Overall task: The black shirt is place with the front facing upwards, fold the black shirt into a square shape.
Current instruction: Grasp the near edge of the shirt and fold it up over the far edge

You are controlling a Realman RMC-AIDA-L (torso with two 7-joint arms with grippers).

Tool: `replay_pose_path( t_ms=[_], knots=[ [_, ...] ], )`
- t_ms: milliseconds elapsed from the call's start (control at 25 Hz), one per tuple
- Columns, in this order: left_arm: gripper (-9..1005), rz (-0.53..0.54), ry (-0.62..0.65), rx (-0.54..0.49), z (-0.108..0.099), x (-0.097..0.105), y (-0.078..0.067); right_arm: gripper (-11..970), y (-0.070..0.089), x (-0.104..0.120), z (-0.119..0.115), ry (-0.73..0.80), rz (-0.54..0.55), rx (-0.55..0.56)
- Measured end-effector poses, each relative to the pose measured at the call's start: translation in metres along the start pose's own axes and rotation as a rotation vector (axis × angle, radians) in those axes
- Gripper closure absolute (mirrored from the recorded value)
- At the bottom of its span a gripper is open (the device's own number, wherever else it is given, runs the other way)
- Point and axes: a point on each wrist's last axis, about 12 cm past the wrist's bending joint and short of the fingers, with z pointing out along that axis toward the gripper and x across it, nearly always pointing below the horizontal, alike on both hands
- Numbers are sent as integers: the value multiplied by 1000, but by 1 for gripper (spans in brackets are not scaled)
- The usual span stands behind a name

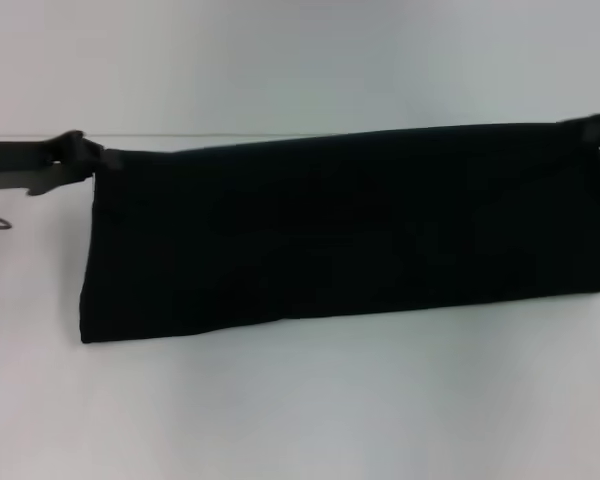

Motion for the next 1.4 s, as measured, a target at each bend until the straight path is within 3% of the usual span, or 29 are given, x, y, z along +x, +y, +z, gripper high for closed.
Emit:
replay_pose_path(
  t_ms=[200, 480, 960, 1400],
  knots=[
    [838, 12, -55, -102, 22, -2, -1, 882, 25, 0, 43, -49, -101, 96],
    [828, 31, -122, -140, 31, -5, -4, 882, 48, -1, 70, -116, -218, 182],
    [812, 51, -181, -171, 40, -16, -12, 882, 52, 1, 81, -141, -240, 225],
    [797, 67, -199, -198, 55, -11, -18, 869, 55, -5, 89, -87, -290, 238]
  ],
)
